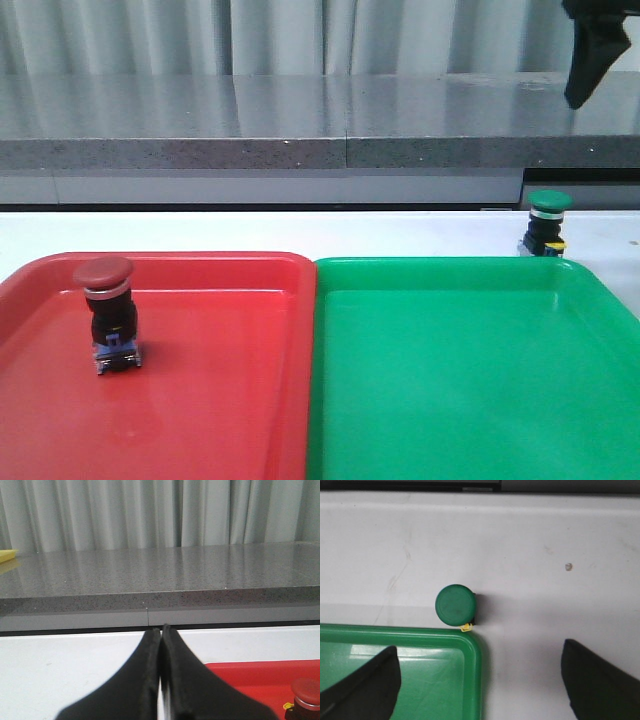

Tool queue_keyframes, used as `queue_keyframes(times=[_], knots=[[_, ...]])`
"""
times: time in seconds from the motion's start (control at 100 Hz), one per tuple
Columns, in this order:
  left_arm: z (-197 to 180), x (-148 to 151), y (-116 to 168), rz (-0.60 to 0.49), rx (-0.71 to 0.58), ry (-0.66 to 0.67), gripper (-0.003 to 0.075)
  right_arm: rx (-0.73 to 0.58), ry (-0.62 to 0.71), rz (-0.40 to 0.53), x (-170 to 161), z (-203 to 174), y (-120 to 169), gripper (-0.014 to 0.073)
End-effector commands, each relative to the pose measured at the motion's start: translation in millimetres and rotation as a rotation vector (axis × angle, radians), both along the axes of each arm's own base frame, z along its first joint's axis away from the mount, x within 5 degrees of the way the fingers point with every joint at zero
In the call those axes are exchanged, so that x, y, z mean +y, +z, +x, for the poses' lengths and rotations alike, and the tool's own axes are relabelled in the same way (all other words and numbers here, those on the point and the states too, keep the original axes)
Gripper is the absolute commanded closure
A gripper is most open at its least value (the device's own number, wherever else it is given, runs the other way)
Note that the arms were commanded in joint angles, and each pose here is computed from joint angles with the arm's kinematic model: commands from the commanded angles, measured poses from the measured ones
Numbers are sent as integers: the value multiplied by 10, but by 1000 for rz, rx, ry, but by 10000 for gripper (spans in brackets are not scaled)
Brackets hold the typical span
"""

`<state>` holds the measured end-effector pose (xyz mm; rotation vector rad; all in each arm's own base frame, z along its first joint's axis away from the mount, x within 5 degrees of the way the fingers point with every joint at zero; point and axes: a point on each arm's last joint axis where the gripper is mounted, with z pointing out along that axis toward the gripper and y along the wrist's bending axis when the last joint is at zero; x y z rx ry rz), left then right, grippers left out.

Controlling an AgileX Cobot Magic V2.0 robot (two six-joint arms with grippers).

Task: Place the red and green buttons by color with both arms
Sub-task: 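Lower the right gripper over the green-capped button behind the green tray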

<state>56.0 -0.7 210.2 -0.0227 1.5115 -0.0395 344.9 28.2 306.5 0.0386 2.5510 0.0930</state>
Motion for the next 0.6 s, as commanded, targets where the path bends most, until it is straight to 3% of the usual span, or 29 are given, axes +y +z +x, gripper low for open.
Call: queue_keyframes(times=[0.0, 0.26, 0.59], knots=[[-29, 8, 46, -9, -96, 8, 741, -56, 3, 21, 28, 152, 196, -53], [-29, 8, 46, -9, -96, 8, 741, 131, 6, 64, 106, 553, -65, -53], [-29, 8, 46, -9, -96, 8, 741, 229, 3, 95, 159, 826, -455, -53]])
